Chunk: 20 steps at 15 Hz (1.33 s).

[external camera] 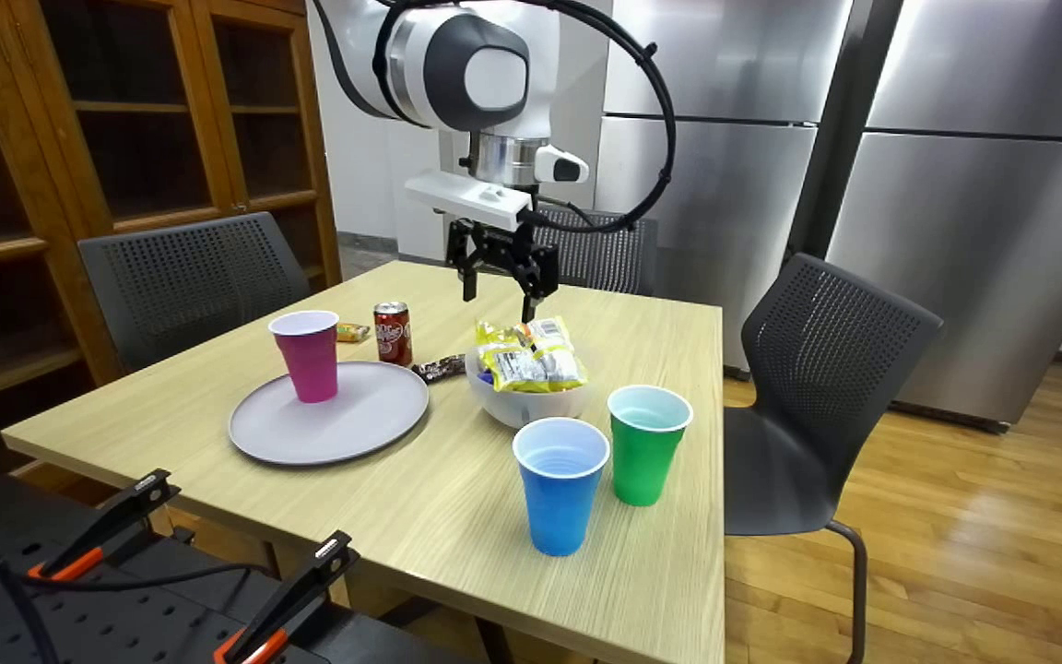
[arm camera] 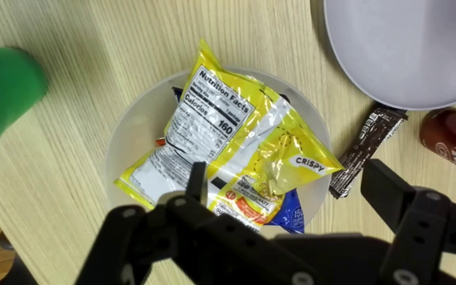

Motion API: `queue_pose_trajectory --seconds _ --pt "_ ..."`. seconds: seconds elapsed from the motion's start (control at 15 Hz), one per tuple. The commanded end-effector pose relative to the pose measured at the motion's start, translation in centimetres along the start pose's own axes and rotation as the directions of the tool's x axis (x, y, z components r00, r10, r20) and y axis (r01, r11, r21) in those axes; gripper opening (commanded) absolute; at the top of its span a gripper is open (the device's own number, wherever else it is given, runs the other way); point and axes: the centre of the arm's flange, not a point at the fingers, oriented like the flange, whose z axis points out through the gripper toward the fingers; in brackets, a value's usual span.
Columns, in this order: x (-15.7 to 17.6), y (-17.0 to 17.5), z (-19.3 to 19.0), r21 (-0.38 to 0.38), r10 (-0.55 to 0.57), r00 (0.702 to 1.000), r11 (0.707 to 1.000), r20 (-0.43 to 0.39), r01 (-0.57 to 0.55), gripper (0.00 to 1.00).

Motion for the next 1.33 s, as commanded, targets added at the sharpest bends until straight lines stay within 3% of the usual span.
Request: queue_pose_trajectory --seconds 0.0,1.27 --pt "-2.5 -1.8 -1.5 0.000 -0.003 1.000 1.000 -0.028 0.003 1.00" --pt "-13.3 3.4 -0.4 -0.107 0.053 0.998 0.993 -0.026 -0.055 1.00"
